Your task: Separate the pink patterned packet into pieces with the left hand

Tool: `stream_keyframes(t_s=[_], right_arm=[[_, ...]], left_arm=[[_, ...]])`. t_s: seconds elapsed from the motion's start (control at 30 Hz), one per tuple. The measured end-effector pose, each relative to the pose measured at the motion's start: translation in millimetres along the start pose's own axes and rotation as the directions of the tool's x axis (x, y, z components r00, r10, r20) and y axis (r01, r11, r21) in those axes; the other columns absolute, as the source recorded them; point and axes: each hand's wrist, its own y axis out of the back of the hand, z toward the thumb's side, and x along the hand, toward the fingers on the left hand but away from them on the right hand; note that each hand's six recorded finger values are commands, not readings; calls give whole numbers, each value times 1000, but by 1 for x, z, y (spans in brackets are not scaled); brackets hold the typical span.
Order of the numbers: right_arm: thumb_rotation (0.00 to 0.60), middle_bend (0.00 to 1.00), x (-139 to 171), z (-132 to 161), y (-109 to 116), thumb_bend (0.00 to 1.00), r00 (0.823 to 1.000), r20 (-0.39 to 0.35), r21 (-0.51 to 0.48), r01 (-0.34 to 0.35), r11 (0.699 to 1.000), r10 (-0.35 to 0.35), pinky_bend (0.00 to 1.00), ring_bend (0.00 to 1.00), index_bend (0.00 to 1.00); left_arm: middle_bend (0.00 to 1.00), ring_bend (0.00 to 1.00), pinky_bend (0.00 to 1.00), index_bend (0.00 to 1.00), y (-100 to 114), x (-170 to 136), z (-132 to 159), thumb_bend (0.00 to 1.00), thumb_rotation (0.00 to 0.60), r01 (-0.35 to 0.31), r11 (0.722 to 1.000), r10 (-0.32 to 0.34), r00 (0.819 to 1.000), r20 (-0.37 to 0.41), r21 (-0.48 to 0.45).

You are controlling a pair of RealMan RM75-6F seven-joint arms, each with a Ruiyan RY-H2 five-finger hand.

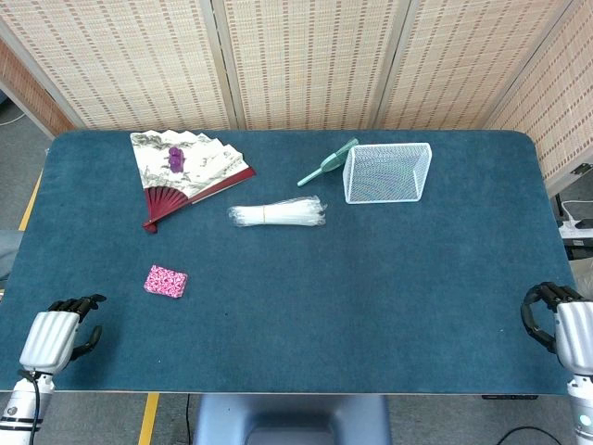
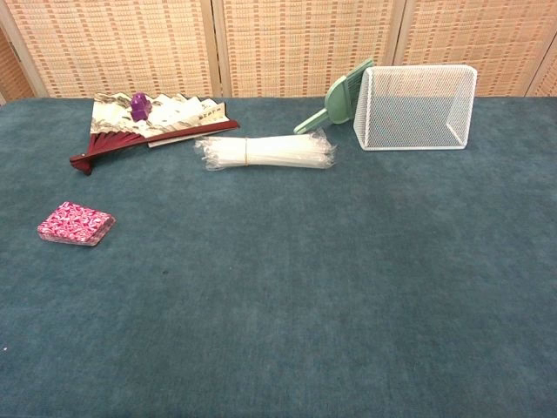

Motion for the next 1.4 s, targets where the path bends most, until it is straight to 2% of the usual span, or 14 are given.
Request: stream_keyframes(t_s=[0.3,0.37,0.4,0.43,0.47,0.53,0.57,0.63,0.73,0.87,1.1,1.4], right_arm=[[600,550,0,-2,2,465,1000,17,-2,12,1000,-12,883,576,689],[600,550,0,-1,1,465,1000,14,-13,15,1000,-15,883,576,689],[600,550,0,0,1,465,1000,13,-17,15,1000,-15,883,576,689],[600,550,-1,0,0,465,1000,12,-19,13,1000,-13,883,576,689],[600,550,-1,0,-1,465,1000,10,-21,9,1000,-9,883,576,689],[600,550,-2,1,-2,465,1000,8,-22,1,1000,-1,883,576,689],[600,550,-3,1,-3,465,1000,5,-23,-3,1000,3,883,576,688],[600,550,-3,2,-4,465,1000,0,-24,-6,1000,6,883,576,689],[600,550,-3,3,-5,465,1000,-11,-27,-19,999,18,883,576,689],[600,550,-3,3,-6,465,999,-18,-28,-28,999,28,883,576,689],[600,550,-4,2,-5,465,999,-19,-30,-33,999,33,883,576,689],[600,550,-4,1,-5,465,999,-24,-34,-41,999,40,883,576,689]], left_arm=[[392,399,414,272,-2,1,1,406,600,3,1000,-3,1000,1,9],[458,481,446,250,-1,2,1,406,600,-7,1000,7,1000,3,21],[506,538,492,238,-1,3,1,405,600,-15,999,15,1000,5,31],[570,612,592,223,-1,5,2,402,600,-23,999,23,1000,7,38],[659,708,754,212,0,6,3,397,600,-32,999,32,999,9,43],[811,862,945,205,2,10,4,388,600,-54,997,53,998,15,48],[898,937,992,205,2,11,5,381,600,-59,997,58,998,17,53],[988,999,1000,226,3,14,8,374,600,-70,995,68,997,23,76],[1000,1000,1000,242,3,20,17,373,600,-75,991,71,997,40,113],[1000,1000,1000,210,2,32,40,369,600,-45,992,36,996,77,120],[1000,1000,1000,174,-9,67,83,393,600,49,990,-66,989,131,131],[1000,1000,1000,196,-34,106,124,396,600,167,982,-177,979,106,93]])
